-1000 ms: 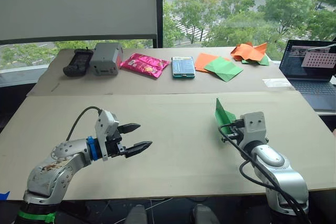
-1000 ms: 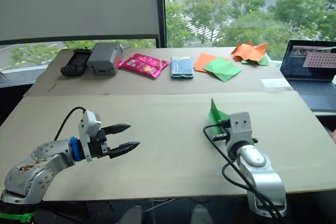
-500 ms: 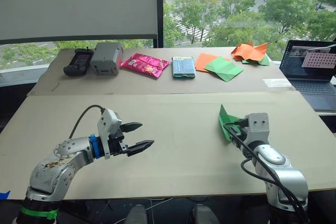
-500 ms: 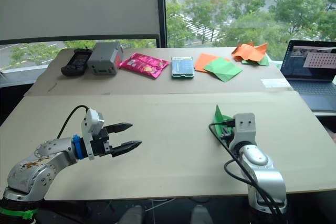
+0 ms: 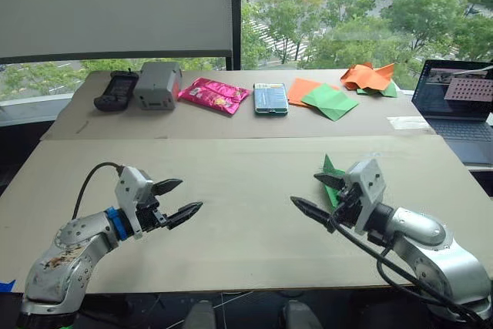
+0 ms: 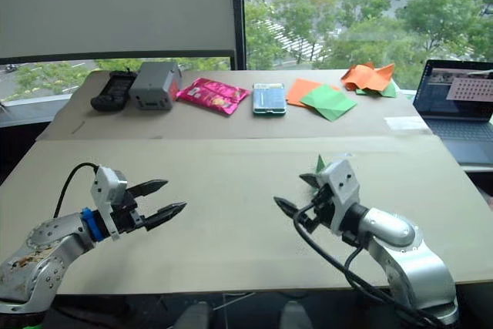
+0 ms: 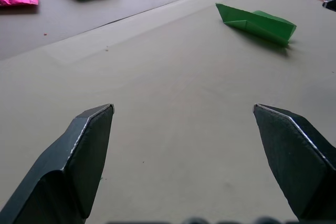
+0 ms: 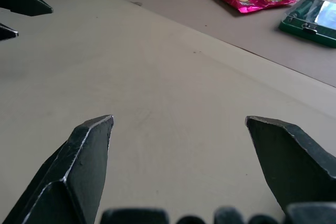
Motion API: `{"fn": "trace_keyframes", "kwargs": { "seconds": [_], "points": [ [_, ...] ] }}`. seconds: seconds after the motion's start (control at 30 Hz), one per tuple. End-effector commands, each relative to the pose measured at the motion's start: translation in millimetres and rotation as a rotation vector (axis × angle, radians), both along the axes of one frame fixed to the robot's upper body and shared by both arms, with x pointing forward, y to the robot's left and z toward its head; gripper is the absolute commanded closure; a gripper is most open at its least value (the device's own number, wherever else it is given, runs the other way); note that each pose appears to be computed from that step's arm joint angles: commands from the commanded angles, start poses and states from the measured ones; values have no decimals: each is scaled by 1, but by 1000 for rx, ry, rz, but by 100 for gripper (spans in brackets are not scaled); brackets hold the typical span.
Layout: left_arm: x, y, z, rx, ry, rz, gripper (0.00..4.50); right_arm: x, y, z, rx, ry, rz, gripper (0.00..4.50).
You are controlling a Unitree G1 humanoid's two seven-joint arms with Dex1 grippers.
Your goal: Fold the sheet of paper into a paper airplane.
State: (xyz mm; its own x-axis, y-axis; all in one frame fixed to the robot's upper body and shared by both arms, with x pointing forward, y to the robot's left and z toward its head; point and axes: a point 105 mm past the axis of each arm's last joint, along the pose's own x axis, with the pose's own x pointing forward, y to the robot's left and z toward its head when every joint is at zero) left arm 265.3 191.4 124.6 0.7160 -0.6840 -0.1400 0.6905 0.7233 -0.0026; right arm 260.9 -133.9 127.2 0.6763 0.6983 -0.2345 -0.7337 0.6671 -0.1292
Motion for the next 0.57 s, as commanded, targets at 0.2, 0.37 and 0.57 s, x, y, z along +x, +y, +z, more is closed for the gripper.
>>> {"fn": "trace_keyframes", "kwargs": {
  "seconds": [0.2,0.37,0.57],
  "points": [
    [-4,10,3,14,-58,41,0,7,-1,-15,24,-30,-28,6],
    [-5,12,3,12,-56,39,0,10,0,-14,41,-34,-38,6],
    [-6,10,2,11,-51,28,0,12,-4,-15,24,-39,-61,6]
  ]
}}
